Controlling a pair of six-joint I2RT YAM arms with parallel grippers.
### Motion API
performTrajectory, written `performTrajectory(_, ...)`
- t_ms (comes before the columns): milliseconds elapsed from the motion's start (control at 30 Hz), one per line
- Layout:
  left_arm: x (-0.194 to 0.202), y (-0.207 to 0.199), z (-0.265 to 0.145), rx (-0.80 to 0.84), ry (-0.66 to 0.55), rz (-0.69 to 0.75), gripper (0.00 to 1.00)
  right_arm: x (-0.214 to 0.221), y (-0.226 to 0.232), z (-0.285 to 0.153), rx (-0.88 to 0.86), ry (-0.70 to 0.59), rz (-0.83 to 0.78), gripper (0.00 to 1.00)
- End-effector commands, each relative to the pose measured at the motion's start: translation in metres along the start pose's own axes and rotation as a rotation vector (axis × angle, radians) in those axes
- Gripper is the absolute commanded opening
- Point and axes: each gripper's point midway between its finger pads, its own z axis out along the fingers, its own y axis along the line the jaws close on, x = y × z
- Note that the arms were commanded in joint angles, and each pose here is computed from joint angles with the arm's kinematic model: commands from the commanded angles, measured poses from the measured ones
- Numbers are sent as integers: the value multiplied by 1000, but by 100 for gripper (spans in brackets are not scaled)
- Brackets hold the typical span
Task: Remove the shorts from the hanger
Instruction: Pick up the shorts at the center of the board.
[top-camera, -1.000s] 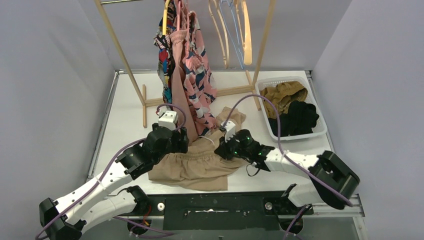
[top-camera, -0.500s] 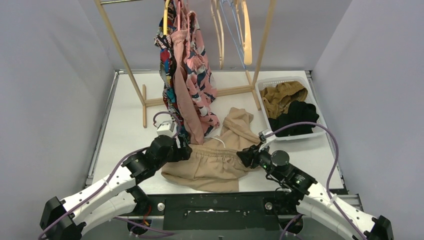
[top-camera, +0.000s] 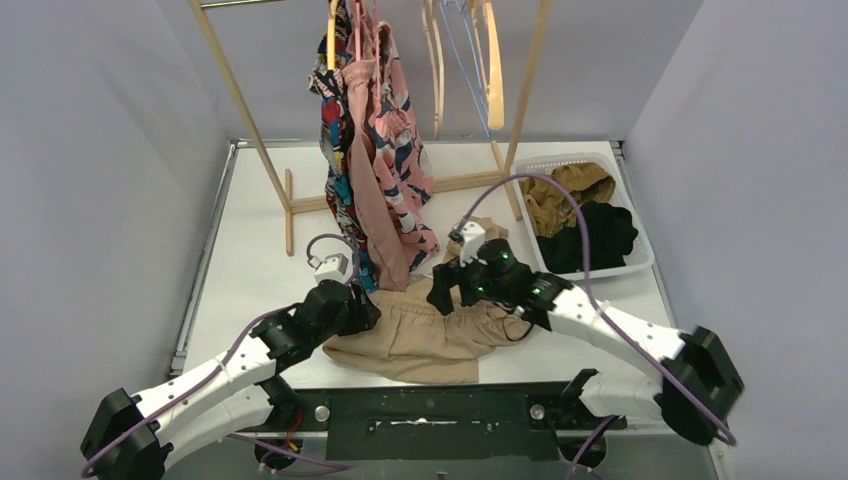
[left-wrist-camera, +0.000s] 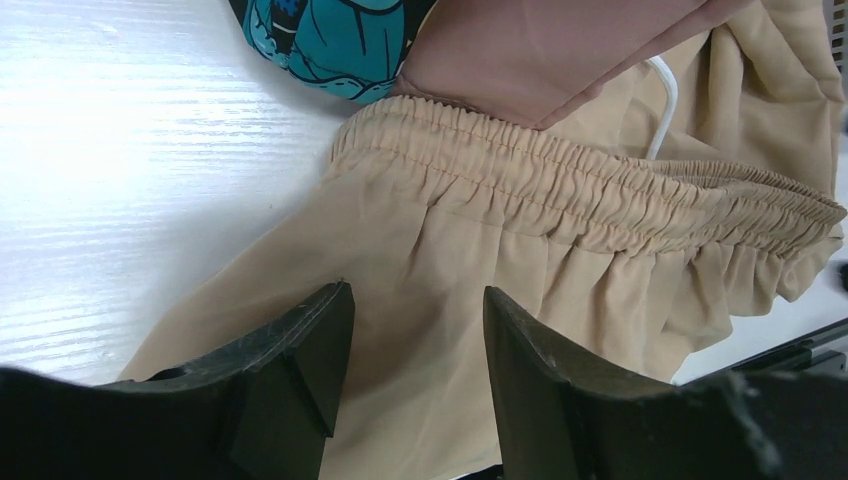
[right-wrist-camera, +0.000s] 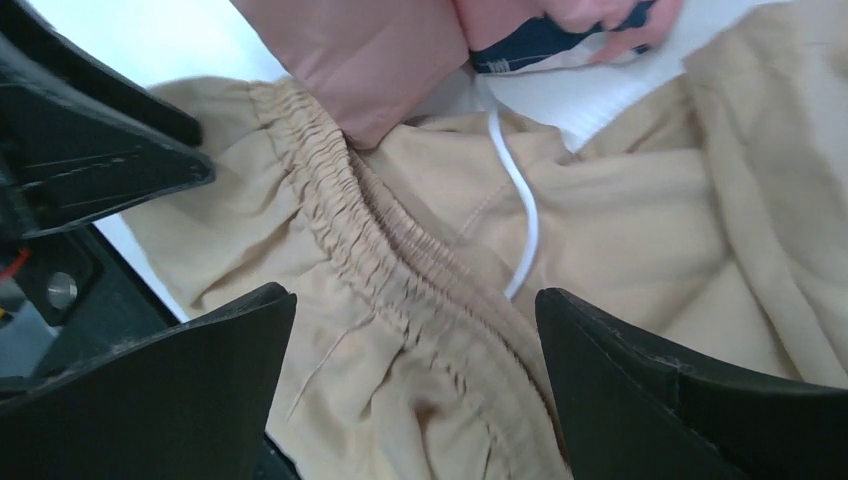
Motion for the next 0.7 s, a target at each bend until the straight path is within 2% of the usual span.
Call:
performTrajectory(0,-16,-22,-3,89,-51,-49,49,13,10,38,-104,165,-123,99)
performTrajectory(167,-18,-18,-8,94,-77,-64,49,50,1,76,-115,330,-134,99)
performTrajectory(333,-22,-16,-11,100,-102,-73,49,95,-24,92,53,463,-207,98)
performTrajectory(367,-24,-16,-12,100,-109,-73,49,100,-34,92,126,469,-226,91)
performTrajectory(433,-29,-16,-15,100,-127,-73,49,111,-42,90,190,470,-236,69)
performTrajectory(500,-34,-17,-17,96,-144,-73,49,115,-40,86,171,444,-241,51)
performTrajectory(667,-45,-16,-24,95,-191,-82,49,89,-20,70,86,284,-248,17)
